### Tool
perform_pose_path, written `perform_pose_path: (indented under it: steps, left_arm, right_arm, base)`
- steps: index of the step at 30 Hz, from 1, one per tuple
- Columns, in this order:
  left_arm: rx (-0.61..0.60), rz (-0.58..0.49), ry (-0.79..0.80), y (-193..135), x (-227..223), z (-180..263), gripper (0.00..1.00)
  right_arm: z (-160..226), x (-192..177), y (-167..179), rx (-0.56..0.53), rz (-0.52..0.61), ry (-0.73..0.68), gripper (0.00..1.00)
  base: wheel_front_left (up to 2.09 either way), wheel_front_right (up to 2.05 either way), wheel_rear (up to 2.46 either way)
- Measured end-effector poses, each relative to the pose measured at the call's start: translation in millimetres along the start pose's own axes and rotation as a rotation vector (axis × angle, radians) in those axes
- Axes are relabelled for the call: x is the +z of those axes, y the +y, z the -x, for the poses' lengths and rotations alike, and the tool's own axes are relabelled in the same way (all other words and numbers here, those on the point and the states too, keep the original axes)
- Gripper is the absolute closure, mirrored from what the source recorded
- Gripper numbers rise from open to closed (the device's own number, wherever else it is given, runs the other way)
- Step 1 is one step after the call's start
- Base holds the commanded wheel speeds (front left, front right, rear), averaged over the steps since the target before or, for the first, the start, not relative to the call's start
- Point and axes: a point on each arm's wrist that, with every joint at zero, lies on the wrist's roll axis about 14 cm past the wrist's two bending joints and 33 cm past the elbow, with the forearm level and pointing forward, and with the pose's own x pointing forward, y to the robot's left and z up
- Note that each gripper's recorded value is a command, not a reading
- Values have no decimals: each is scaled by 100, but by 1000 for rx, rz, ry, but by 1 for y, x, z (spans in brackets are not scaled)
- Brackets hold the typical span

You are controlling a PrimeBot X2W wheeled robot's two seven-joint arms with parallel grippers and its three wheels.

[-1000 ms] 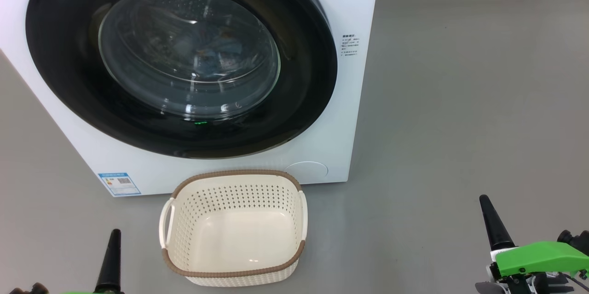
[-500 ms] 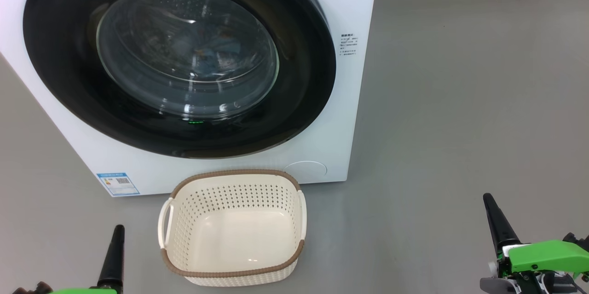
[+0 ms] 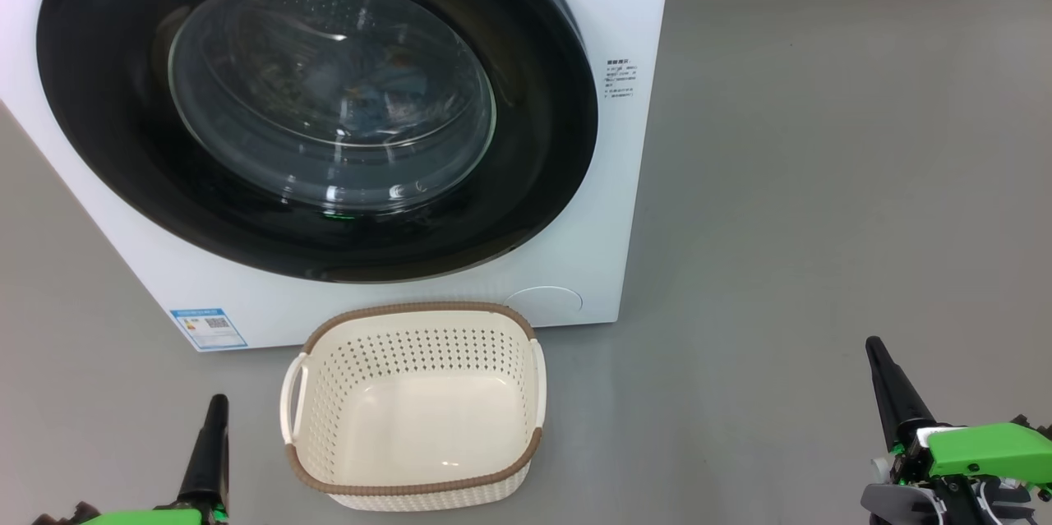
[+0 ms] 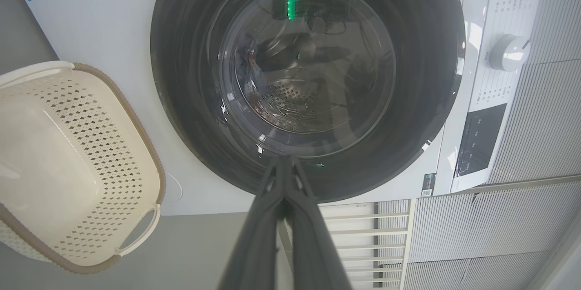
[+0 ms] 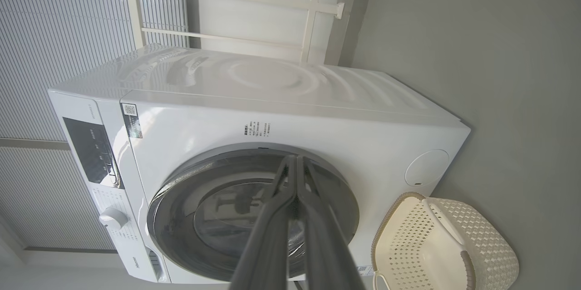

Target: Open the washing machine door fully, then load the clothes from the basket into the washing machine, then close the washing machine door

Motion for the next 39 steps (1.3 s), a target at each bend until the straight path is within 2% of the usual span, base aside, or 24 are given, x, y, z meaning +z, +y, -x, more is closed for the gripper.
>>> perform_pose_path:
  steps: [10, 39]
  left_arm:
    - [-11, 94, 7, -2, -4, -2, 100]
    - [-11, 95, 5, -2, -4, -2, 100]
  right_arm:
    - [-1, 5, 2, 13, -109, -5, 100]
    - [-2, 5, 4, 17, -112, -7, 100]
  base:
    - [0, 0, 0]
    - [0, 0, 0]
